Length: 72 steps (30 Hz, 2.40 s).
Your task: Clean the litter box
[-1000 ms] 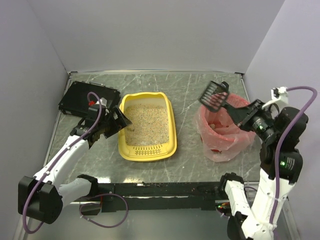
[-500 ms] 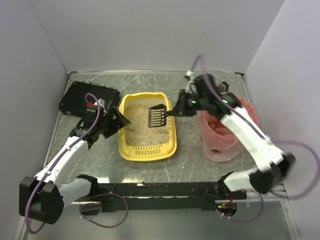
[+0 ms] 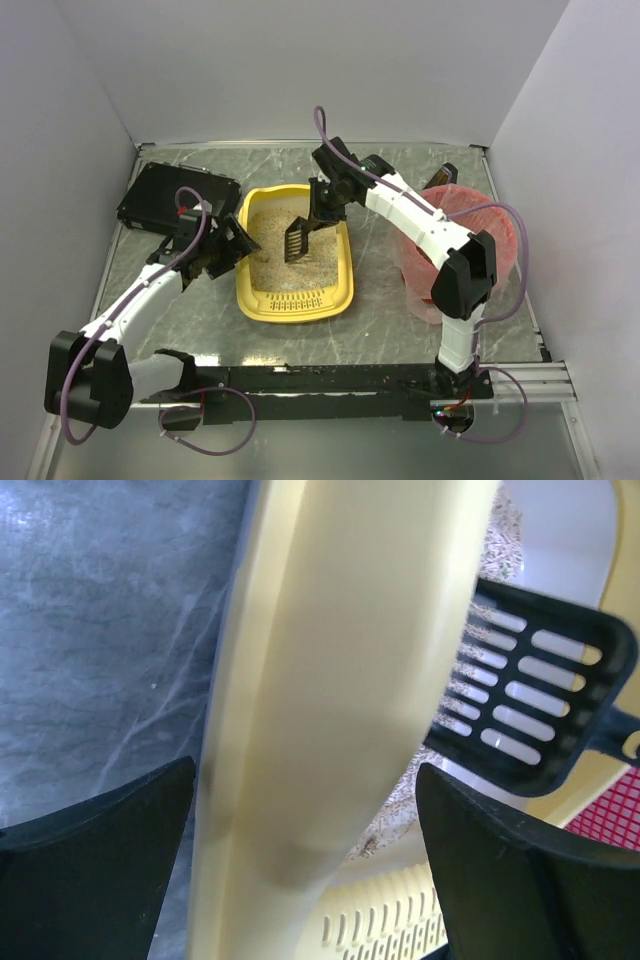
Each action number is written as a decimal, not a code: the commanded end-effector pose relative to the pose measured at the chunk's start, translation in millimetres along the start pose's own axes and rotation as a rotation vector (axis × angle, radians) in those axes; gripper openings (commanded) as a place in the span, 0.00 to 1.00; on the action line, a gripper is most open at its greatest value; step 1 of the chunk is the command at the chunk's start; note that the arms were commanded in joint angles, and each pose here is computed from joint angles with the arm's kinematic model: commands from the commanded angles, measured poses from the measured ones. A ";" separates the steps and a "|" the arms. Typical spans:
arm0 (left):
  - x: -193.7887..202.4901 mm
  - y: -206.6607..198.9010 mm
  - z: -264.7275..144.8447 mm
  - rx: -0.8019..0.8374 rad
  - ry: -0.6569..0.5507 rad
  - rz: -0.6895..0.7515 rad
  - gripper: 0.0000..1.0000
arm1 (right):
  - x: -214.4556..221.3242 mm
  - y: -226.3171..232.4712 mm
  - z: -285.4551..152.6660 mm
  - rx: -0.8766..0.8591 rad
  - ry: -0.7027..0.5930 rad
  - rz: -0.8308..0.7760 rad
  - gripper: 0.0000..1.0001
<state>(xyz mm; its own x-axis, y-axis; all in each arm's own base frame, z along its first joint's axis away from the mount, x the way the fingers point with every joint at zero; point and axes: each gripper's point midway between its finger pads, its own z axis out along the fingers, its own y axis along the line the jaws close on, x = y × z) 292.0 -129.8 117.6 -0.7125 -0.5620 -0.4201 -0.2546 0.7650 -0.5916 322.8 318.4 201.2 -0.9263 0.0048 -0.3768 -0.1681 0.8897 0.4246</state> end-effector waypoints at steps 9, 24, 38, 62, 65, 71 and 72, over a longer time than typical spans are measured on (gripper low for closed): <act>12.1 16.4 17.1 -0.050 0.055 -0.012 0.97 | 9.1 0.3 43.5 -0.027 0.082 0.054 0.00; 14.2 15.8 31.9 -0.055 0.097 -0.012 0.97 | 7.0 25.7 88.3 -0.336 0.081 0.142 0.00; 8.5 23.6 24.5 -0.113 0.062 -0.034 0.97 | -2.9 45.6 52.6 -0.606 -0.043 0.058 0.00; 0.2 23.2 13.1 -0.113 0.009 -0.043 0.97 | -7.0 12.8 54.9 -0.448 -0.086 0.042 0.00; 4.6 26.3 15.9 -0.111 0.021 -0.047 0.97 | -4.1 8.3 61.8 -0.433 -0.076 0.040 0.00; 6.9 30.5 19.6 -0.124 0.029 -0.044 0.97 | 6.6 -3.7 81.7 -0.368 -0.051 0.035 0.00; 7.6 32.4 19.9 -0.131 0.030 -0.044 0.97 | 9.2 -3.4 84.3 -0.357 -0.052 0.029 0.00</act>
<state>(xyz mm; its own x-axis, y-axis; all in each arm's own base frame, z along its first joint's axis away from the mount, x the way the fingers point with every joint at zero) 289.9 -125.4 89.3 -0.7391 -0.5592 -0.3754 -0.3176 0.7809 -0.5379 335.3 358.5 139.0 -0.9332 0.0664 -0.3532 -0.2366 0.6263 0.7428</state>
